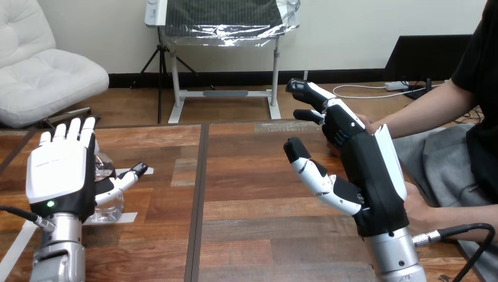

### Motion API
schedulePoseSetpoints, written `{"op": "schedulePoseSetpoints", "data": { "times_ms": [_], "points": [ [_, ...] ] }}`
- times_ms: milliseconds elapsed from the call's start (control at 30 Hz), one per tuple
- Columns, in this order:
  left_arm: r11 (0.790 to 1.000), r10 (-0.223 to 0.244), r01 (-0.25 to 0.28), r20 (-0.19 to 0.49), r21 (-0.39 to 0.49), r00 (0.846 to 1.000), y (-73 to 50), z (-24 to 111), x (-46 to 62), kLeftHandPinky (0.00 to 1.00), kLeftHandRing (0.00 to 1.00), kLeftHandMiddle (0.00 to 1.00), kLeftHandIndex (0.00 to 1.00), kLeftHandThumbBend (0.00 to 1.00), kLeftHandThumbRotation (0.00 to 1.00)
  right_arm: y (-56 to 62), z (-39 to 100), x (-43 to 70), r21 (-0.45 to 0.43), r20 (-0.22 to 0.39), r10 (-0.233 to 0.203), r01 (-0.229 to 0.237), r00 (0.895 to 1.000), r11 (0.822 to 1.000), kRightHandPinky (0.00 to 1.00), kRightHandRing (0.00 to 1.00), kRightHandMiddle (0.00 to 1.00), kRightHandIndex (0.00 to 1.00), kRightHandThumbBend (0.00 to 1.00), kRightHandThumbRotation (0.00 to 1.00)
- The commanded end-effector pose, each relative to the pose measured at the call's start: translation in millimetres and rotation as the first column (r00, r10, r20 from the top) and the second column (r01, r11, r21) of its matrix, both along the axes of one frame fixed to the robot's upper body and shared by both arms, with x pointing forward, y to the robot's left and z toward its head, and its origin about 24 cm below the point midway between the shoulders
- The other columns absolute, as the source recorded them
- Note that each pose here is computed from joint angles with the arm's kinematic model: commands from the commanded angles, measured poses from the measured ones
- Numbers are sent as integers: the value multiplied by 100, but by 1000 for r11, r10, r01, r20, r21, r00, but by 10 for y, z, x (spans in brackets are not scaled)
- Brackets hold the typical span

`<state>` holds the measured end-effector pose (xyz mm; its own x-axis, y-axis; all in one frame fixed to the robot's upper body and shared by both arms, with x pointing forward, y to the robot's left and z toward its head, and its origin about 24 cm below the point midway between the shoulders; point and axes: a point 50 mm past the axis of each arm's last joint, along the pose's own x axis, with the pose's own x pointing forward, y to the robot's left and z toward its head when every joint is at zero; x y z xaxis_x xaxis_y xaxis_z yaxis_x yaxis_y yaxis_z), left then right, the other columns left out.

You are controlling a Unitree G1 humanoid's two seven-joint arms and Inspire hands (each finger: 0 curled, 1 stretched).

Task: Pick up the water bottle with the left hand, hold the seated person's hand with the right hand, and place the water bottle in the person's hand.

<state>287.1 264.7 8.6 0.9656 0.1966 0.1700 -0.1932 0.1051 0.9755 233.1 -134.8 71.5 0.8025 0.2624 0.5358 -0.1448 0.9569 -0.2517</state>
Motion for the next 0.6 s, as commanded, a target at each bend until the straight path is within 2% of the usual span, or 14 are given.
{"op": "schedulePoseSetpoints", "data": {
  "times_ms": [0,567],
  "points": [
    [998,-35,32,59,54,998,-12,253,220,96,95,95,93,70,86,8,162,109,0,79,-2,2,997,1000,77,86,87,81,43,35],
    [998,-23,24,-24,58,999,-14,227,280,94,93,93,91,70,87,4,154,108,1,71,-1,1,997,1000,76,86,87,81,44,35]
  ]
}}
